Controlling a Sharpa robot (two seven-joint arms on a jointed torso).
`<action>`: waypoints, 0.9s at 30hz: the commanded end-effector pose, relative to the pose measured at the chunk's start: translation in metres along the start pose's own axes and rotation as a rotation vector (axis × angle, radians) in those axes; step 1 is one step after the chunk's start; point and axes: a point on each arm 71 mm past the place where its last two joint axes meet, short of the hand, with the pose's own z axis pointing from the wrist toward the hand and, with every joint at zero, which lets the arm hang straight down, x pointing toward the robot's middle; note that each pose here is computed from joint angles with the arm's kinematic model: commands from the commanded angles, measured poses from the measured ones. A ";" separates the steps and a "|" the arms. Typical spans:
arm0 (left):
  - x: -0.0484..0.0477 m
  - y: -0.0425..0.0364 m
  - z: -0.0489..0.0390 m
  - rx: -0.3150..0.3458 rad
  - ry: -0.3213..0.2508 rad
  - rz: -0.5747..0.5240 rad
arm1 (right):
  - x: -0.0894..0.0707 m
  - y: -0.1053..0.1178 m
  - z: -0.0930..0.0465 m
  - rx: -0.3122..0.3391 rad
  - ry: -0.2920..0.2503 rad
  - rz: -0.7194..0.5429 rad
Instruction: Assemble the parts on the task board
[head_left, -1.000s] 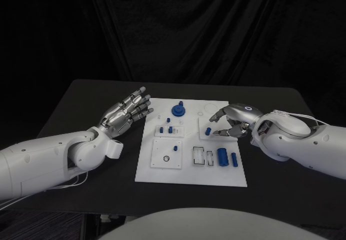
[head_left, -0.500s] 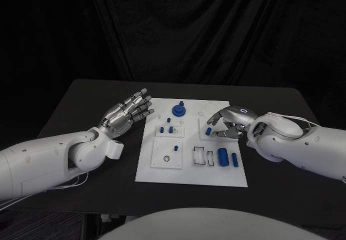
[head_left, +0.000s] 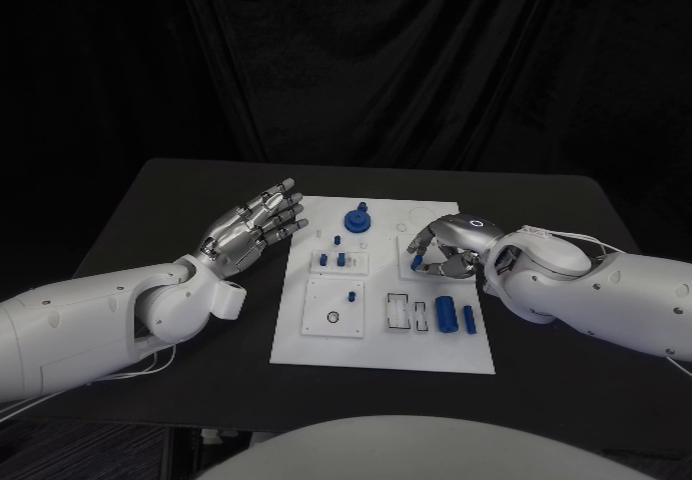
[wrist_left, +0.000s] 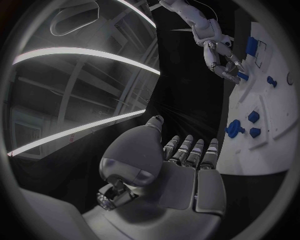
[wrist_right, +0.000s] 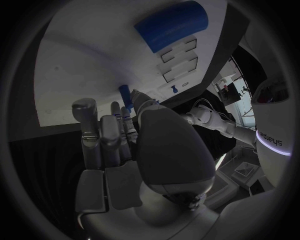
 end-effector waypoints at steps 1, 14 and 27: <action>0.0021 -0.0056 -0.0004 0.087 0.015 -0.017 | 0.001 0.001 0.001 -0.010 -0.003 0.000; 0.0028 -0.0052 -0.0012 0.081 0.018 -0.022 | 0.001 0.000 0.000 -0.009 -0.002 -0.012; 0.0027 -0.0039 -0.0012 0.074 0.019 -0.023 | -0.007 0.006 -0.005 -0.026 -0.032 -0.014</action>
